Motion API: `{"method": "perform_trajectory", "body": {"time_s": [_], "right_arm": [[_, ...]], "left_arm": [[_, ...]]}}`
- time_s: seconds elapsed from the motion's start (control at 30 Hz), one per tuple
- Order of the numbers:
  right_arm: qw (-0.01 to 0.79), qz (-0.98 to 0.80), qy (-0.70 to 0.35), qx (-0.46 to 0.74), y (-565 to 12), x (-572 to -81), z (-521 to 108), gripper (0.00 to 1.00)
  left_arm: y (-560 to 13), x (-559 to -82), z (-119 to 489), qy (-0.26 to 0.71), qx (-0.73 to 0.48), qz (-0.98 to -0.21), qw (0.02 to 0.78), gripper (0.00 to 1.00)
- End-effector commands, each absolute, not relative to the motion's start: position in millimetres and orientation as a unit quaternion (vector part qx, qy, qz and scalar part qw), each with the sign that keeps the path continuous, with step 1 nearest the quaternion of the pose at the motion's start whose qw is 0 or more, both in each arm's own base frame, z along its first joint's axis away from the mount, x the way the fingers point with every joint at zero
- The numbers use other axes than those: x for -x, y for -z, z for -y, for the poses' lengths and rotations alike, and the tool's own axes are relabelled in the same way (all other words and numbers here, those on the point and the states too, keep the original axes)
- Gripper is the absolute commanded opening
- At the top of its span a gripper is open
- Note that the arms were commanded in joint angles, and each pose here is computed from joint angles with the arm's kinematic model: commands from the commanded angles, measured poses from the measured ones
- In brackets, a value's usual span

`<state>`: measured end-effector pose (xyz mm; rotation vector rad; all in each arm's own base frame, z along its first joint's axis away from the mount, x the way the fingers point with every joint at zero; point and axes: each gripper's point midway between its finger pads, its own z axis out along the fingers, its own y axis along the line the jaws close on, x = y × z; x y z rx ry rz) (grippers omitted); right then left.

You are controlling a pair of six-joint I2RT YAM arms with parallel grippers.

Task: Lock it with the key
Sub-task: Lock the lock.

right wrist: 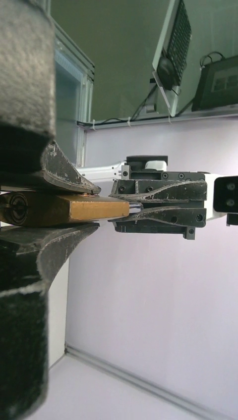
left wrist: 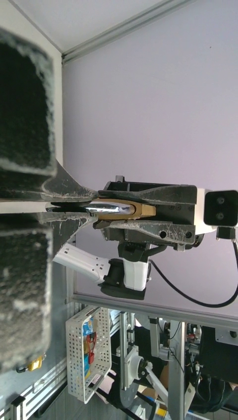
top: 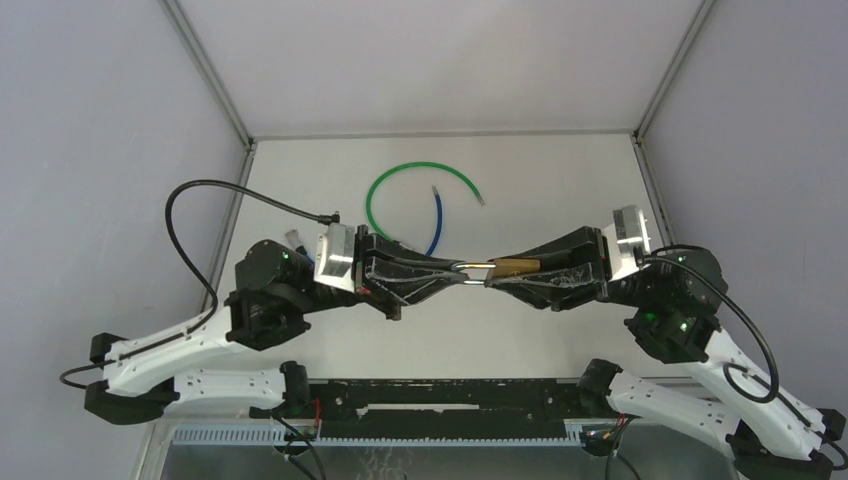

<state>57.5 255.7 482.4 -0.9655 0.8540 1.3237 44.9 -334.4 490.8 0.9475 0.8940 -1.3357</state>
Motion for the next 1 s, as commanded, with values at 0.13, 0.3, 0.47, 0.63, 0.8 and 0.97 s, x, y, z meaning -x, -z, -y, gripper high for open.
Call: {"method": "perform_trajectory", "body": {"time_s": [0.13,0.3,0.47,0.63,0.8,0.97], "right_arm": [[0.631,-0.469,-0.506,0.355,-461.0,-118.3,-265.1,0.0],[0.64,-0.492,-0.478,0.346,-458.8,-137.2,-265.9,0.0],[0.646,-0.504,-0.46,0.341,-457.9,-154.1,-269.9,0.0],[0.652,-0.515,-0.446,0.332,-457.8,-174.6,-276.5,0.0],[0.647,-0.52,-0.445,0.336,-453.8,-185.3,-285.7,0.0],[0.596,-0.521,-0.427,0.437,-443.5,-161.1,-283.9,0.0]], "left_arm": [[-384.4,-41.2,405.8,0.549,-0.479,-0.506,0.461,0.0],[-380.0,-36.7,413.7,0.552,-0.485,-0.51,0.446,0.0],[-380.5,-33.6,419.4,0.558,-0.488,-0.511,0.435,0.0],[-383.7,-31.5,423.4,0.562,-0.487,-0.51,0.432,0.0],[-382.7,-28.1,424.9,0.567,-0.49,-0.509,0.424,0.0],[-376.3,-26.4,406.2,0.55,-0.533,-0.515,0.384,0.0]]}}
